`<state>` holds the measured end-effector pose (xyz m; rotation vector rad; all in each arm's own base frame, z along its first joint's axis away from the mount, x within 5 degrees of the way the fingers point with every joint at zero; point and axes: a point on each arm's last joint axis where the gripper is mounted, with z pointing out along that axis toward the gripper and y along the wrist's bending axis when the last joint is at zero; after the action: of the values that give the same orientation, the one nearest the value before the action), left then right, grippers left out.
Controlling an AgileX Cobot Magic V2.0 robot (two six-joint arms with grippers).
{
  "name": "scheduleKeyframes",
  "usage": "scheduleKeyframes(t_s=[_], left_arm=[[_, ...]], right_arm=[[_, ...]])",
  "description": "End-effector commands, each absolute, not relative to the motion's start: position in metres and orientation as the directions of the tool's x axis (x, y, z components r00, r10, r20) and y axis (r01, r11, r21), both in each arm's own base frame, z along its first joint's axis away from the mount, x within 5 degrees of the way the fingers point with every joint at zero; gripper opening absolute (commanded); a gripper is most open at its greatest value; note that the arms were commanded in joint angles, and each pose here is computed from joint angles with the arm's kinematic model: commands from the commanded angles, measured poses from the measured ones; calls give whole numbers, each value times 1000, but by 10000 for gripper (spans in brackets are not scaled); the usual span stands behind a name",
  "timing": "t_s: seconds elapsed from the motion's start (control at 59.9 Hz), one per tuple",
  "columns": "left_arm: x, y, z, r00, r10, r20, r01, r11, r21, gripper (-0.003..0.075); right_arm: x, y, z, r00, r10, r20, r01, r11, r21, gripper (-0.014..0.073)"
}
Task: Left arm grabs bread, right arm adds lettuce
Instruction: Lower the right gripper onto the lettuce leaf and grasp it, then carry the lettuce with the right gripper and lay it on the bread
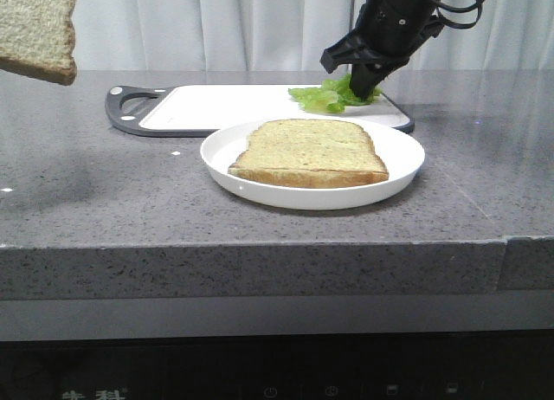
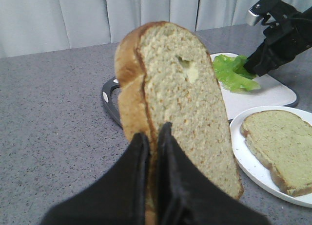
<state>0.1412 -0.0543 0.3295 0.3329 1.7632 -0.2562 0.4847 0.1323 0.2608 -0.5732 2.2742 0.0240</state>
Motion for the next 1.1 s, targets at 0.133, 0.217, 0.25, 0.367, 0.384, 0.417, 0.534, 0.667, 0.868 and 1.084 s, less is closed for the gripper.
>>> scheduleKeyframes(t_s=[0.133, 0.217, 0.25, 0.367, 0.384, 0.417, 0.534, 0.667, 0.868, 1.084], left_arm=[[141, -54, 348, -88, 26, -996, 357, 934, -7, -21], [141, -54, 348, -88, 26, -996, 357, 934, -7, -21], [141, -54, 348, -88, 26, -996, 357, 934, -7, -21], [141, -54, 348, -88, 26, -996, 357, 934, -7, -21], [141, -54, 348, -88, 26, -996, 357, 934, -7, -21], [141, -54, 348, -88, 26, -996, 357, 934, -7, -21], [141, -54, 348, -88, 26, -996, 357, 934, -7, -21], [141, -54, 348, -88, 26, -996, 357, 934, -7, -21], [142, -54, 348, -90, 27, -996, 357, 934, -7, -21], [142, -54, 348, -90, 25, -996, 357, 934, -9, -21]], right_arm=[[455, 132, 346, -494, -244, -835, -391, 920, -37, -62], [443, 133, 352, -492, -183, -851, -390, 921, 28, -62], [436, 133, 357, -480, -167, -861, -389, 921, 38, -62], [410, 137, 355, -461, -152, -874, -394, 918, 48, -62], [405, 138, 355, -461, -152, -875, -396, 917, 49, -62], [394, 140, 353, -458, -151, -876, -403, 914, 53, -62], [353, 147, 346, -416, -143, -898, -425, 903, 53, -62], [314, 147, 339, -417, -84, -905, -425, 898, 113, -62], [288, 145, 318, -490, -73, -869, -425, 890, 164, -62], [284, 143, 297, -546, -87, -833, -411, 895, 176, -61]])
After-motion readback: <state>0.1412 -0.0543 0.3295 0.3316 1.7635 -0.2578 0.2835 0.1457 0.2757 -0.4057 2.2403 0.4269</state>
